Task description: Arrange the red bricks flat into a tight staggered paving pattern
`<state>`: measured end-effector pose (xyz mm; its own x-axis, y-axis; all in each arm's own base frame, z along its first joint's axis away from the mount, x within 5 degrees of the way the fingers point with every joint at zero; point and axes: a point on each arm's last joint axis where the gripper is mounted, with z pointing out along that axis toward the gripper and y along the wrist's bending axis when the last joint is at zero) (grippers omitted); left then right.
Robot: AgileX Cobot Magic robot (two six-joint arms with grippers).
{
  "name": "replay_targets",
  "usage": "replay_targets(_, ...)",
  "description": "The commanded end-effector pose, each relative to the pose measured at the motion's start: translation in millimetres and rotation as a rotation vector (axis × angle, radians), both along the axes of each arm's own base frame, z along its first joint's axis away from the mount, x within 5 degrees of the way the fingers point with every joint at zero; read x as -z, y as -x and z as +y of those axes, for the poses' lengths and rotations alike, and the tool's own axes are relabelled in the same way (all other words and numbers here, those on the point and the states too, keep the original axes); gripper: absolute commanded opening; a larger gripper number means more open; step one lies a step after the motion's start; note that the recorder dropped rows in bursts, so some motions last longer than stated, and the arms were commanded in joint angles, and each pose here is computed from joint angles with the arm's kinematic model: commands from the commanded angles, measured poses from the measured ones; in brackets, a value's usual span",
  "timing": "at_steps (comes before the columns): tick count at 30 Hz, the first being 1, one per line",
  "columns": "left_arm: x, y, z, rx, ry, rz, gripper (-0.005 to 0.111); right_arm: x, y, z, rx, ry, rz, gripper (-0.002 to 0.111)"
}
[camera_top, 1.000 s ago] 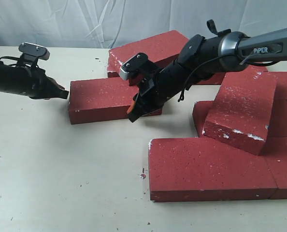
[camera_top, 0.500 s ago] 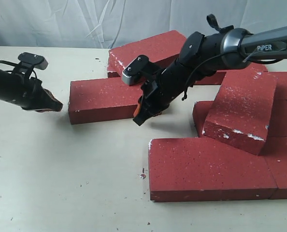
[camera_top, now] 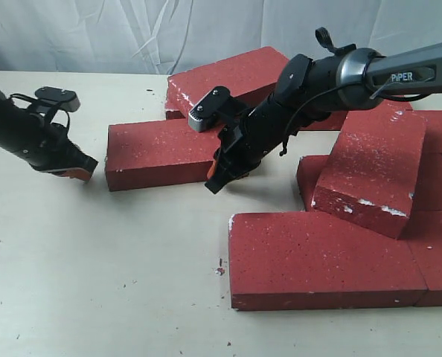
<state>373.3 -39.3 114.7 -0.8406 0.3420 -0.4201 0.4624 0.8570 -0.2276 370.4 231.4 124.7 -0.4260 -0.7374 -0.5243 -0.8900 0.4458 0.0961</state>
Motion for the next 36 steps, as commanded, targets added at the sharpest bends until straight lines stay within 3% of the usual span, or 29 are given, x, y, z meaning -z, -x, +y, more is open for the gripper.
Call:
replay_targets(1, 3.5, -7.2, -26.7, 0.061, -0.005, -0.017, 0.0, -1.8, -1.4, -0.3, 0.002, -0.003, -0.009, -0.001)
replay_targets(5, 10.9, -13.3, -35.1, 0.062, -0.023, -0.04, 0.0, -1.8, -1.4, -0.3, 0.004, -0.003, -0.008, -0.001)
replay_targets(15, 9.0, -27.2, -32.7, -0.054, -0.034, -0.153, 0.0, -2.2, -4.0, -0.7, 0.016, 0.0, -0.035, -0.001)
replay_targets(21, 8.1, -30.1, -47.3, -0.018, 0.02, -0.204, 0.0, -3.7, -11.1, -1.5, 0.112, -0.015, -0.071, -0.001)
replay_targets(29, 2.6, -35.0, -59.2, 0.002, 0.015, -0.251, 0.0, -3.2, -9.7, -1.6, 0.107, -0.012, -0.055, -0.001)
replay_targets(36, 15.6, -29.8, -59.8, 0.084, -0.001, -0.202, 0.0, 2.1, -11.2, -13.4, 0.088, 0.134, -0.086, -0.001)
